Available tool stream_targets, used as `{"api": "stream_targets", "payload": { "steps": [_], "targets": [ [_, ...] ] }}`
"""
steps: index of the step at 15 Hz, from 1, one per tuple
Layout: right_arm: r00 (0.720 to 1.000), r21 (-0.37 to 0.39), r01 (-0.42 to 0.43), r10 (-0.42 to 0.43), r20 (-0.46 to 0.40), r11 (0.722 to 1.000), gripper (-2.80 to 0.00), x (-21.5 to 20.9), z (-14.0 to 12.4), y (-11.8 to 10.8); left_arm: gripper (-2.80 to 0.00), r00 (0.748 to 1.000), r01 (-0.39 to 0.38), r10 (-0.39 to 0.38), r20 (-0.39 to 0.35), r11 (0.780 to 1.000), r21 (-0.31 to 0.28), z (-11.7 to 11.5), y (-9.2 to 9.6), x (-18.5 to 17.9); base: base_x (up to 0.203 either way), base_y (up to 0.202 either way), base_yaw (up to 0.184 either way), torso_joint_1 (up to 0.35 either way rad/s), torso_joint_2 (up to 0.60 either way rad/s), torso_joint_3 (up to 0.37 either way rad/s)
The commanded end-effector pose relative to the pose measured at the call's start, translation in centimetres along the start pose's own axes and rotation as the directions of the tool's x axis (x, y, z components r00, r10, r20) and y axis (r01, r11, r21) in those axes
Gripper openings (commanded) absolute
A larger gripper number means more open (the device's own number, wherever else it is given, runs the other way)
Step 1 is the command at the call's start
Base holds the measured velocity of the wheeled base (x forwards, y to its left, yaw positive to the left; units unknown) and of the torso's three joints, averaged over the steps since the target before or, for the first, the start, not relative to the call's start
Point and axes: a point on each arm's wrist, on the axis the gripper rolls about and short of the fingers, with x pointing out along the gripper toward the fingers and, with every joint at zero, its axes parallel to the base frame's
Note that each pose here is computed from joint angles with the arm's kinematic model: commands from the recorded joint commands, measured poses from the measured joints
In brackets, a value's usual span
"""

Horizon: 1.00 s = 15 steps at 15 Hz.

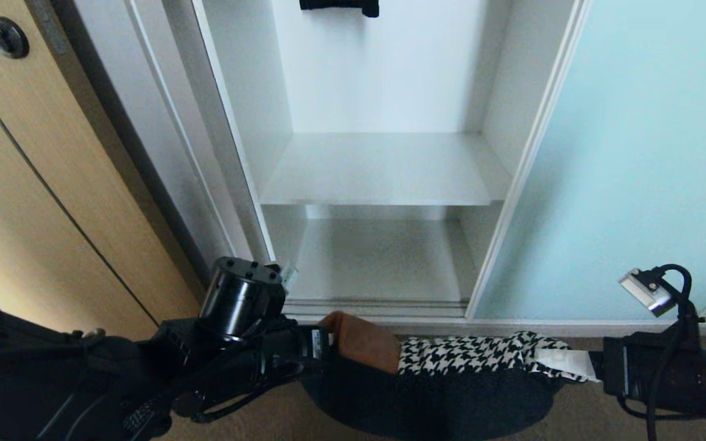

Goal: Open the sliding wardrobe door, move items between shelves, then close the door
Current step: Place the pillow on the lower shelf

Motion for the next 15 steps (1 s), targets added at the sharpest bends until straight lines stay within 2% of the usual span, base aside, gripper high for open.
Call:
{"api": "stream_targets", "payload": {
  "steps": [1,15],
  "targets": [
    [1.0,0.001,-0.004,0.004,0.001,1.0,-2.8,0.01,0.04,0.02,-2.8,1.0,0.0,0.0,0.003,1.0,-0.007,0.06,-0.02,0.07,0.0,0.0,0.0,0.003,0.01,-0.198],
    [1.0,0.003,-0.001,0.001,-0.004,1.0,-2.8,0.18,-0.06,-0.16,-2.8,1.0,-0.005,0.005,-0.007,1.0,-0.004,-0.06,0.02,0.73,0.0,0.0,0.0,0.003,0.0,-0.196]
  ]
}}
